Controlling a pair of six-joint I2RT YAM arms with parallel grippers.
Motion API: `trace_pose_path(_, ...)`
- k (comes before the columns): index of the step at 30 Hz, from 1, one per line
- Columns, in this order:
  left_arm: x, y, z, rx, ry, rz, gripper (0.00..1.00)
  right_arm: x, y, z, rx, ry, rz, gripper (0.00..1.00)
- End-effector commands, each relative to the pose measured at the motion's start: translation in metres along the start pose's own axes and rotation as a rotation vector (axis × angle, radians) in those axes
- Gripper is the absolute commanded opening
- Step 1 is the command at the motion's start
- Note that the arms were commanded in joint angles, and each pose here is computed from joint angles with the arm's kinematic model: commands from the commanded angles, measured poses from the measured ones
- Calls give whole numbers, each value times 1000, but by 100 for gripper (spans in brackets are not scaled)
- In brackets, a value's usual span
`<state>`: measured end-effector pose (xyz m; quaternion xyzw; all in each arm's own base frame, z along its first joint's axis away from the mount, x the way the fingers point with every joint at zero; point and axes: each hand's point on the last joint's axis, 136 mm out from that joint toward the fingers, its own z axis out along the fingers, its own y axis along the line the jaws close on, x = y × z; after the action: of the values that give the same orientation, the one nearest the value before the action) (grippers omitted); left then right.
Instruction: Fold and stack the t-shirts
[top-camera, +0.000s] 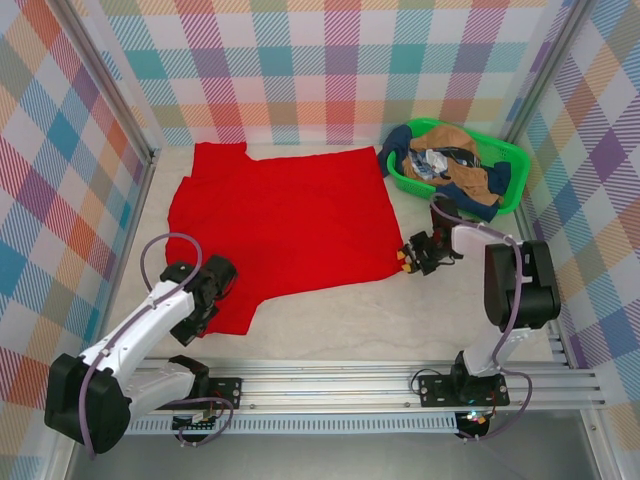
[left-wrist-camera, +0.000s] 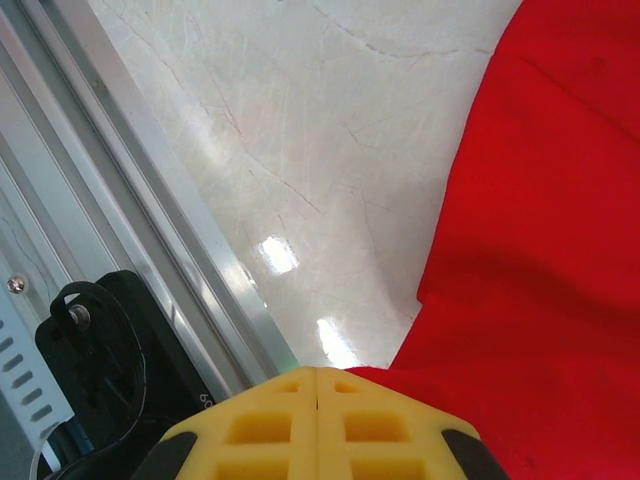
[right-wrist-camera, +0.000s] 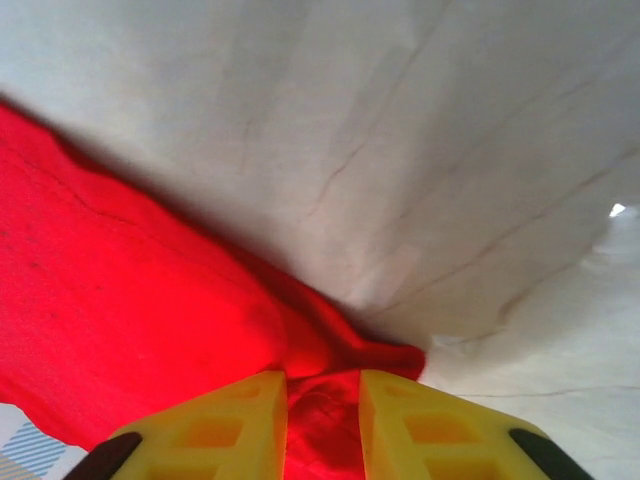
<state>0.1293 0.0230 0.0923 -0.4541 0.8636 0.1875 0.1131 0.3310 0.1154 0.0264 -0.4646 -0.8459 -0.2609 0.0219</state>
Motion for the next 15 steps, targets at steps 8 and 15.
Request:
trace_pose_path(8,-10,-7,-5,16,-30,-9,0,1,-15,4,107,-13,34,16)
trace_pose_path(15,-16,-9,-10,24,-51,3,0,-1,-19,-19,112,-93,3,0)
